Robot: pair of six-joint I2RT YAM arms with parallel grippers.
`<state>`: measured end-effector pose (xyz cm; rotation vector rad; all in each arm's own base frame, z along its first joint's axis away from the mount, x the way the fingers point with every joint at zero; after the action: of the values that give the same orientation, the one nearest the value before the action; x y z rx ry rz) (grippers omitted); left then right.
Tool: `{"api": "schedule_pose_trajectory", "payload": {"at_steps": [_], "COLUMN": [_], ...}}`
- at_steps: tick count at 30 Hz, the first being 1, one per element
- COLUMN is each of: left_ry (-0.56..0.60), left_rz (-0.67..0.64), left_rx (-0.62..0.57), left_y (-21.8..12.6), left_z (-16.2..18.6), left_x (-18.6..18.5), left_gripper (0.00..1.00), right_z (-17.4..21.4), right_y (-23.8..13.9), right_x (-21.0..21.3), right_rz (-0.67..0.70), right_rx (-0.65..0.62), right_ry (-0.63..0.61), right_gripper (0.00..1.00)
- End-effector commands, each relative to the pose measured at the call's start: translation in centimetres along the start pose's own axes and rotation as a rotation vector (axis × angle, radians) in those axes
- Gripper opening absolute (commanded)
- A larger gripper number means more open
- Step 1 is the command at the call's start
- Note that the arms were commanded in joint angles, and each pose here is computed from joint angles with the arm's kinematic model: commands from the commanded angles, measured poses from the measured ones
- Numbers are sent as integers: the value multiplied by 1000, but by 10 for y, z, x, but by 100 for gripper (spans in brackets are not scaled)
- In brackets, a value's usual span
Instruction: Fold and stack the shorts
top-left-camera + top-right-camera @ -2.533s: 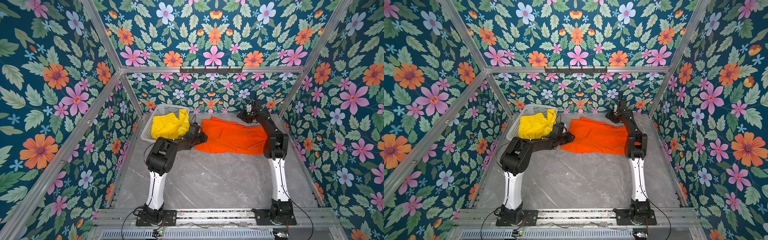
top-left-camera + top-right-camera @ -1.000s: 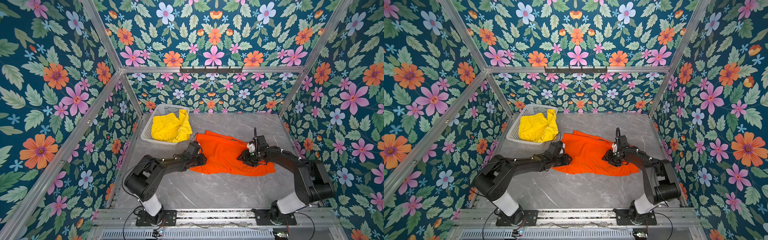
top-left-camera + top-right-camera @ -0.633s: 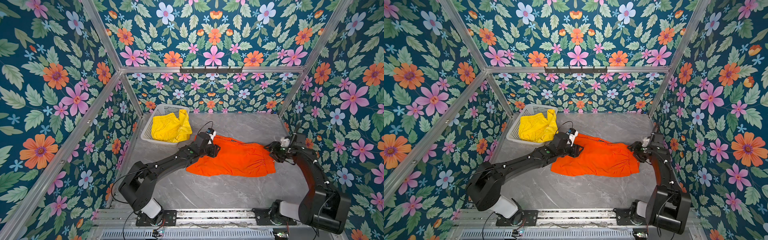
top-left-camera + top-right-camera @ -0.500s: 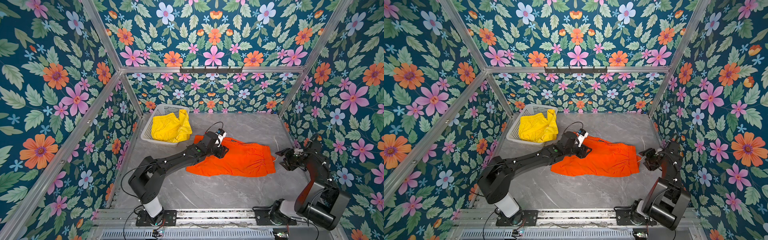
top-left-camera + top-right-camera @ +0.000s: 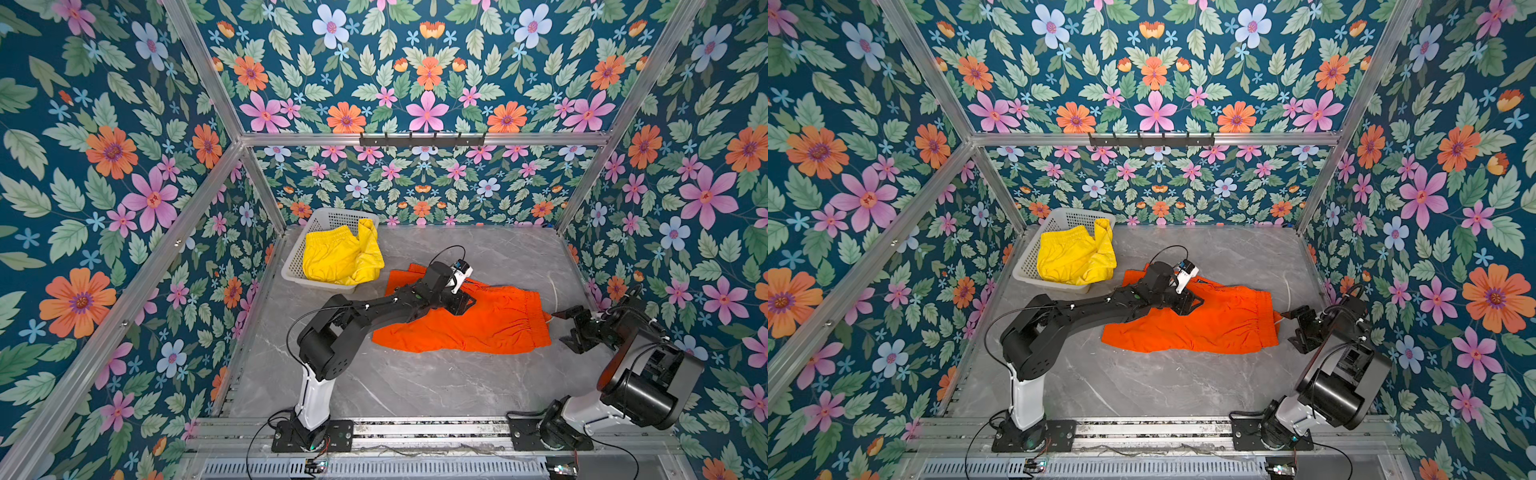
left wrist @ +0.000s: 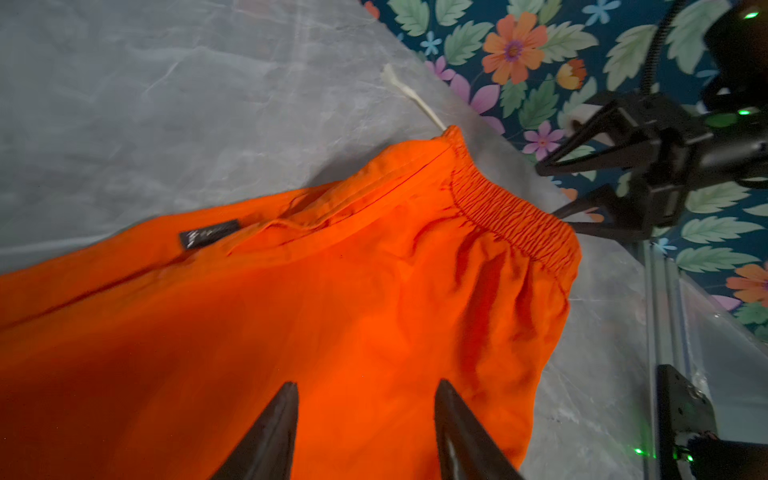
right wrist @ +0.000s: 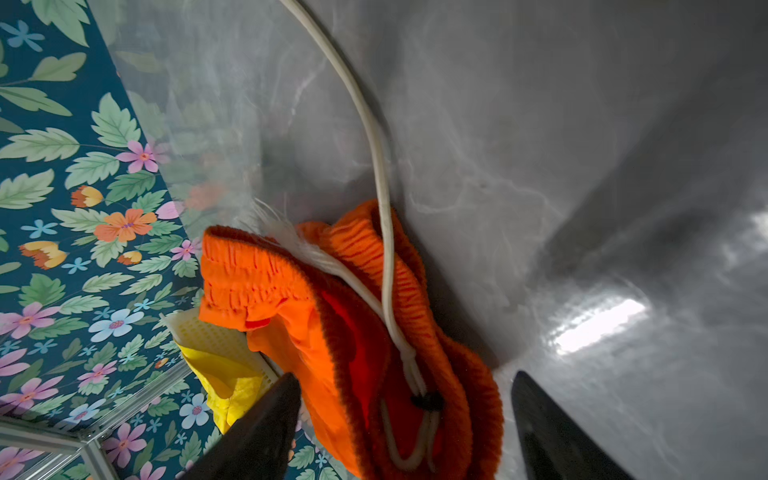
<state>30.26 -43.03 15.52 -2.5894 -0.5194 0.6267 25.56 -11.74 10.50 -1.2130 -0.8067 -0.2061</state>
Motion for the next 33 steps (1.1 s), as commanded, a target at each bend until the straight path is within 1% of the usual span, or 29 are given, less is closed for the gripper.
{"api": "schedule_pose_trajectory", "payload": {"at_steps": [1,5,7,8,10,13,15,18,21,24,27,28,30,33], "left_ry": [156,326,407,427,459,481,487,494,513,529,536,535,540,557], "left_rz": [187,297,331,338,348,303,275,289,328,352,361,358,354,356], "left_rx": [-52,-18,-9,-1,18,22,3,4,20,43,60,61,52,2], "left_y": [22,55,70,77,93,114,122,130,134,136,138,139,138,129], "left_z": [-16,-4,6,11,21,27,28,35,46,59,68,69,69,64], "left_x": [-36,-74,-90,-94,-103,-106,-108,-114,-121,-122,-121,-120,-120,-124], "left_gripper": [60,69,73,74,75,77,77,78,78,72,60,56,48,37], "right_z": [-13,-16,-16,-16,-16,-13,-10,-5,-3,-2,-2,-2,-3,-6], "right_y": [5,13,16,18,25,33,35,41,47,50,54,56,59,62], "right_x": [16,23,21,20,13,5,0,-3,3,10,14,13,14,15], "right_rz": [-115,-200,-208,-205,-193,-179,-143,-119,-159,-188,-193,-190,-191,-205], "right_rx": [7,67,86,89,112,141,149,171,191,201,210,212,208,200], "right_ry": [-23,1,8,12,37,65,64,55,42,27,15,20,20,26], "right_gripper": [78,77,76,76,76,74,73,73,71,68,62,58,51,45]}}
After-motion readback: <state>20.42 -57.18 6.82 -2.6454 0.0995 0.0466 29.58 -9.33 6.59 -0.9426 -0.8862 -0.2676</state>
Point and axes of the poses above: each gripper's point midway between its finger pads, its own y axis out along the fingers, its own x axis along the line the jaws close on, z = x × y, the point moved 5 cm from there along -y, back along the fingers, and after that the axes turned 1 degree about y, right-handed, at the moved point
